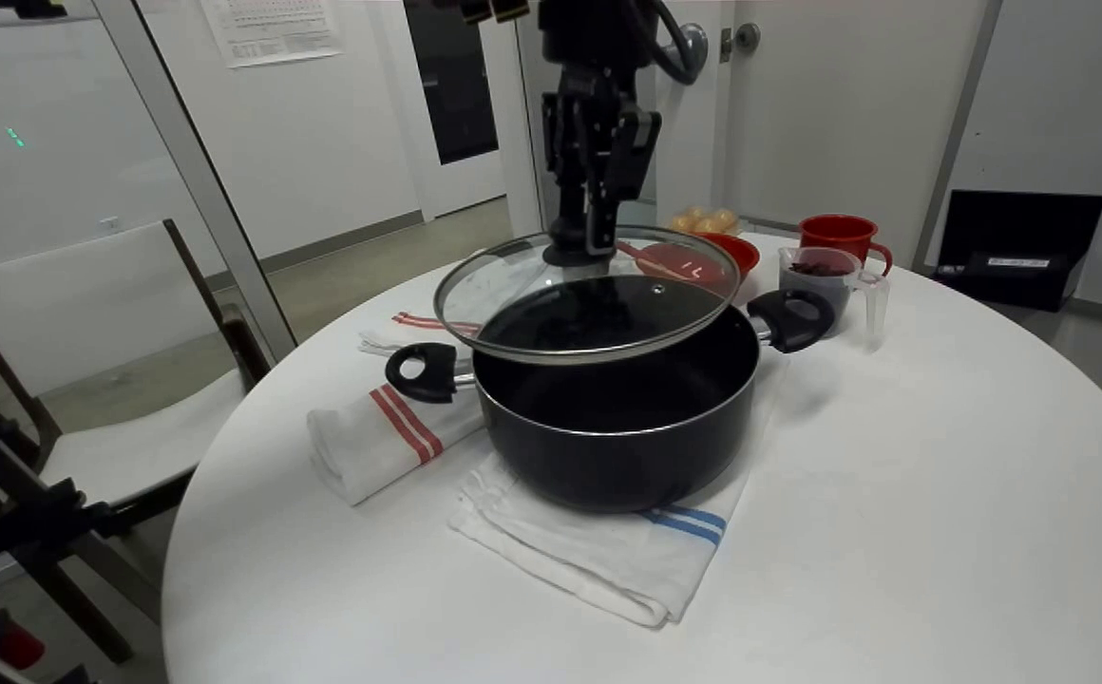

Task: Place the lid on the pot

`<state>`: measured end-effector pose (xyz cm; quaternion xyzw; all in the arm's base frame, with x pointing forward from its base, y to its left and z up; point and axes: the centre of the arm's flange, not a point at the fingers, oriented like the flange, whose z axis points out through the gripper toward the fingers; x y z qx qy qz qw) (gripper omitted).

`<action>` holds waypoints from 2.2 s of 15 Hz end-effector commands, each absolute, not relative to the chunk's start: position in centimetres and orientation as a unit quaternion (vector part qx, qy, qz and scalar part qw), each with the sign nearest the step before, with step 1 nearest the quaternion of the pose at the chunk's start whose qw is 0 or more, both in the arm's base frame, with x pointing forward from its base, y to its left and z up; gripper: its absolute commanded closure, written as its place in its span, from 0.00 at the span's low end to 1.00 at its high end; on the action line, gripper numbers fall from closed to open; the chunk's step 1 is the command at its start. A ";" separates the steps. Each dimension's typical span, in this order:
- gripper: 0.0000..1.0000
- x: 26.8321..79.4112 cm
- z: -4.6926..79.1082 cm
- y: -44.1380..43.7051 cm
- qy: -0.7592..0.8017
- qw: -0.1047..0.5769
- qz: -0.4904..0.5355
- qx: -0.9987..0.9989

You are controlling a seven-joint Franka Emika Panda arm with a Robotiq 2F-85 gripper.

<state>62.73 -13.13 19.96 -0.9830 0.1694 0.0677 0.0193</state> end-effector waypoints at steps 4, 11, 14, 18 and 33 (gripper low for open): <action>0.75 64.6 19.4 -13.8 0.211 0.012 0.069 -0.975; 0.75 65.5 17.5 -14.9 0.233 0.015 0.072 -0.970; 0.75 65.2 16.6 -15.4 0.239 0.018 0.075 -0.968; 0.75 65.0 16.3 -15.6 0.247 0.026 0.076 -0.966; 0.75 63.3 14.9 -17.7 0.287 0.055 0.084 -0.953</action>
